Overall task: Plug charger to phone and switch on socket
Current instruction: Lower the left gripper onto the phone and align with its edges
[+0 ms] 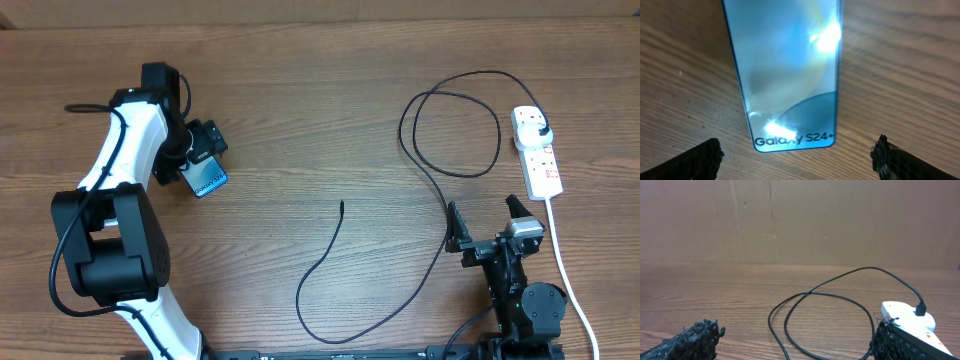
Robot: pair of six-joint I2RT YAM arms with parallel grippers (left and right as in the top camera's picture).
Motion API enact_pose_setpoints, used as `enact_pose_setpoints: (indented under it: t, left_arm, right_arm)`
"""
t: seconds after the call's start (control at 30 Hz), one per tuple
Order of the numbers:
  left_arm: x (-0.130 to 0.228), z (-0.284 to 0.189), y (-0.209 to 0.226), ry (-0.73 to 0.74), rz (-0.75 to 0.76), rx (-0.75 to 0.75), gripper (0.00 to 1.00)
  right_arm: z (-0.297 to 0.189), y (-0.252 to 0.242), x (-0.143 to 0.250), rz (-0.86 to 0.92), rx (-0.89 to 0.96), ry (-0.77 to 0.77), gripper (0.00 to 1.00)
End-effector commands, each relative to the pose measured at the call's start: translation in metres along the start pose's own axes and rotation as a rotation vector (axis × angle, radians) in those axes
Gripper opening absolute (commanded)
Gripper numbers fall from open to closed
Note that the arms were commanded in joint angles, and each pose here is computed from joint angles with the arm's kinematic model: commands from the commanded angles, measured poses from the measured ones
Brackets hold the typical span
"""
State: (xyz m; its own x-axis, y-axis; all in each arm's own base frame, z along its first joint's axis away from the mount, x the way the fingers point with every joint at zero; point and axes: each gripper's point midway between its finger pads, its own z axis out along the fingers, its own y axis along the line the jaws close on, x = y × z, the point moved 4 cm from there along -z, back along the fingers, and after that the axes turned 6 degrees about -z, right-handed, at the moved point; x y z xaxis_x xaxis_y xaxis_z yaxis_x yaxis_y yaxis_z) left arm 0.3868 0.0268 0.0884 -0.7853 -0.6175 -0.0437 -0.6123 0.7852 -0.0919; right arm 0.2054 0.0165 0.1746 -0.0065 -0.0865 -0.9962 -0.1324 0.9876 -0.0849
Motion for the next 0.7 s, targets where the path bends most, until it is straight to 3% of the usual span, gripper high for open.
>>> enact_pose_setpoints:
  t: [0.0,0.3,0.67]
  left_arm:
    - [0.001,-0.002,0.002,-0.008,-0.059,0.01,0.99]
    - [-0.015,-0.003,0.01,-0.111,-0.165,-0.051,0.99]
    - [-0.023,-0.002,0.005,-0.146,-0.175,-0.03,1.0]
  right_arm:
    - [0.0,0.001,0.002,-0.002,-0.002,-0.005,1.0]
    - [0.0,0.001,0.002,-0.002,-0.002,-0.005,1.0]
    - [0.0,0.001,0.002,-0.002,-0.002,-0.005,1.0]
